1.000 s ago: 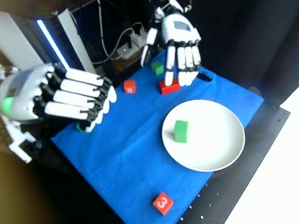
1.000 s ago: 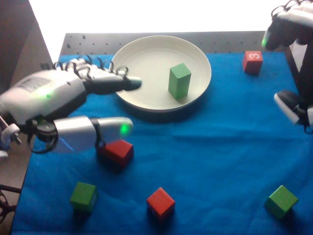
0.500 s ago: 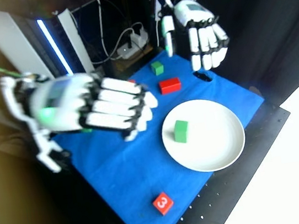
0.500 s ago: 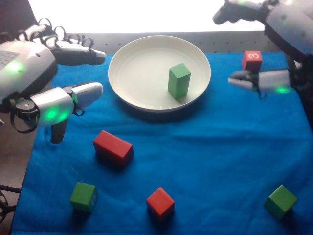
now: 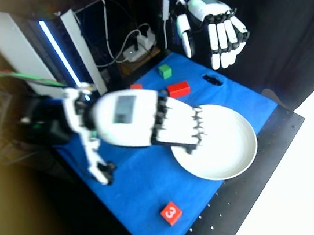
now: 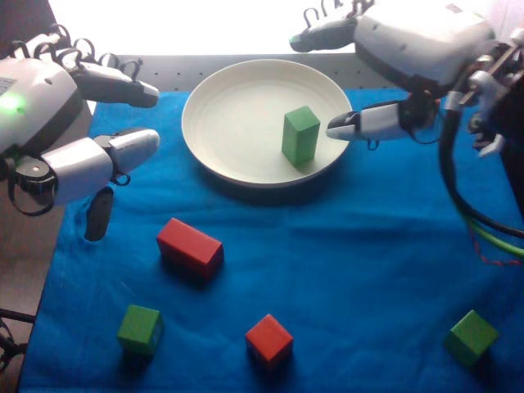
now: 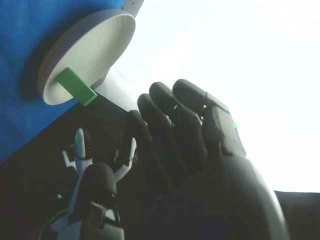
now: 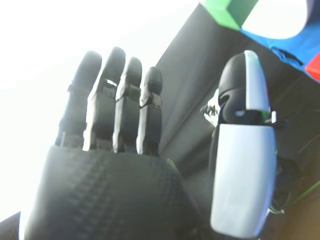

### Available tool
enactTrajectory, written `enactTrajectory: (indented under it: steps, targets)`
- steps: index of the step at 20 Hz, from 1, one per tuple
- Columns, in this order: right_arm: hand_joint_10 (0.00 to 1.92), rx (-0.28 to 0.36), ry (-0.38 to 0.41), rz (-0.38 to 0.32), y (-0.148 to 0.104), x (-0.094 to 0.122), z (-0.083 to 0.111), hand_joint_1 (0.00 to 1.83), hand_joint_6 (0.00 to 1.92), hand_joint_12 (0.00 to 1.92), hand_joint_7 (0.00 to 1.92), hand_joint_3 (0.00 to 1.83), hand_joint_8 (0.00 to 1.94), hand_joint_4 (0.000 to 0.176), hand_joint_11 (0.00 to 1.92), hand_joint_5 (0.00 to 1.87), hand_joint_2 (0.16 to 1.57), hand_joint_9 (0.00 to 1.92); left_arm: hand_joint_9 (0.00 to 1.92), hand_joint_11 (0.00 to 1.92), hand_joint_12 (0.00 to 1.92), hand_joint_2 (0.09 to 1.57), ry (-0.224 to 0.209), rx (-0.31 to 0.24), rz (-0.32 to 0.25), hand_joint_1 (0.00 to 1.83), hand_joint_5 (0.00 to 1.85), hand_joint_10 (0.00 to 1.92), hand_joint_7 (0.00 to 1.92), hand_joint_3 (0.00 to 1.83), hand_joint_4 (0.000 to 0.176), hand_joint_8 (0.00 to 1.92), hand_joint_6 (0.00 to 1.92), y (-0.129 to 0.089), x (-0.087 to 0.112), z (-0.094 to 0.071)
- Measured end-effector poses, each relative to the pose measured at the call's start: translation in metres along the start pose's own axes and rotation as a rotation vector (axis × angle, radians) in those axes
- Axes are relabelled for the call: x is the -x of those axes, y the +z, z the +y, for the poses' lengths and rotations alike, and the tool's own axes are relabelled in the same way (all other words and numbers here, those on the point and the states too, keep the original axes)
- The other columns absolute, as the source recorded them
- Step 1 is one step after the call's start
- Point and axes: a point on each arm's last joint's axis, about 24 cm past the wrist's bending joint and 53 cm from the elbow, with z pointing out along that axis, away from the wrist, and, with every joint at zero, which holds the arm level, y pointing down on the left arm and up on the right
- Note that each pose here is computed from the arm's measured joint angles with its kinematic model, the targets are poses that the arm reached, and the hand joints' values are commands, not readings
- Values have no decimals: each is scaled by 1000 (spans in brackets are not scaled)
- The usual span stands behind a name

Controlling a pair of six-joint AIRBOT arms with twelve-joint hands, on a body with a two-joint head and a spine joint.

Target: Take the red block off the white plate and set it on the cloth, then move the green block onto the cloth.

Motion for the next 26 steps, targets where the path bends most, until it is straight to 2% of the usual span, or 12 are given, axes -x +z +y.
enactTrajectory:
  steps: [1,3,4,5,9,11,13,15,18,20,22,26]
  targets:
    - [302,0,-1,9,3,-4,0,1085,2,1385,593,0,0,0,210,646,850,555,384,93,1444,1288,0,-1,-1,323,800,746,718,0,1,52,39,0,0,0]
    - [915,-10,1,40,9,-16,-2,1049,1,1727,678,0,12,0,92,668,867,361,393,93,1504,1282,1,-3,-2,314,820,811,745,0,5,68,40,0,1,-1]
    - [915,-12,2,49,11,-19,-3,1049,1,1727,678,0,12,0,92,668,867,361,393,93,1504,1282,1,-2,-4,314,820,811,745,0,5,68,40,0,1,-1]
    - [901,-16,3,60,13,-24,-3,994,3,1676,691,0,11,0,3,690,851,306,380,94,1525,1287,0,-1,-6,319,832,883,756,0,0,87,38,0,1,0]
    - [506,-23,7,91,18,-37,-4,1049,0,1567,626,2,0,0,4,665,883,421,353,86,1585,1281,-2,-4,-5,344,854,982,742,0,24,146,46,0,1,-2]
    - [213,-29,7,103,21,-42,-6,1046,0,1407,626,1,0,0,109,668,893,576,380,129,1570,1268,-3,-2,-8,320,881,1011,690,0,28,340,59,0,1,-1]
    - [171,-41,6,109,24,-45,-11,1068,1,1503,645,2,3,0,70,677,902,587,382,154,1580,1263,-4,-2,-11,335,888,1064,621,1,35,539,56,0,2,-2]
    - [124,-55,7,122,26,-49,-17,1059,2,1407,635,4,3,0,100,664,925,598,354,167,1599,1256,-6,-5,-10,345,903,1135,567,0,36,663,65,-1,1,-3]
    - [79,-73,10,140,28,-55,-22,1085,9,1353,668,5,6,0,71,688,948,623,309,143,1628,1242,-8,-7,-14,326,903,1151,506,0,75,765,81,-1,2,-4]
    - [74,-81,10,146,29,-57,-26,1136,5,1478,698,4,8,0,49,713,977,659,313,138,1622,1253,-9,-7,-19,313,895,1151,489,1,88,808,93,-1,3,-4]
    - [96,-86,11,153,31,-60,-27,1198,12,1478,767,5,27,0,97,749,996,732,318,125,1633,1253,-11,-7,-22,338,893,1167,485,0,77,830,104,-1,4,-5]
    - [178,-92,15,166,33,-66,-28,1305,14,1520,932,1,45,0,189,854,1028,873,327,156,1620,1258,-10,-13,-21,325,888,1183,486,1,82,842,118,-1,3,-7]
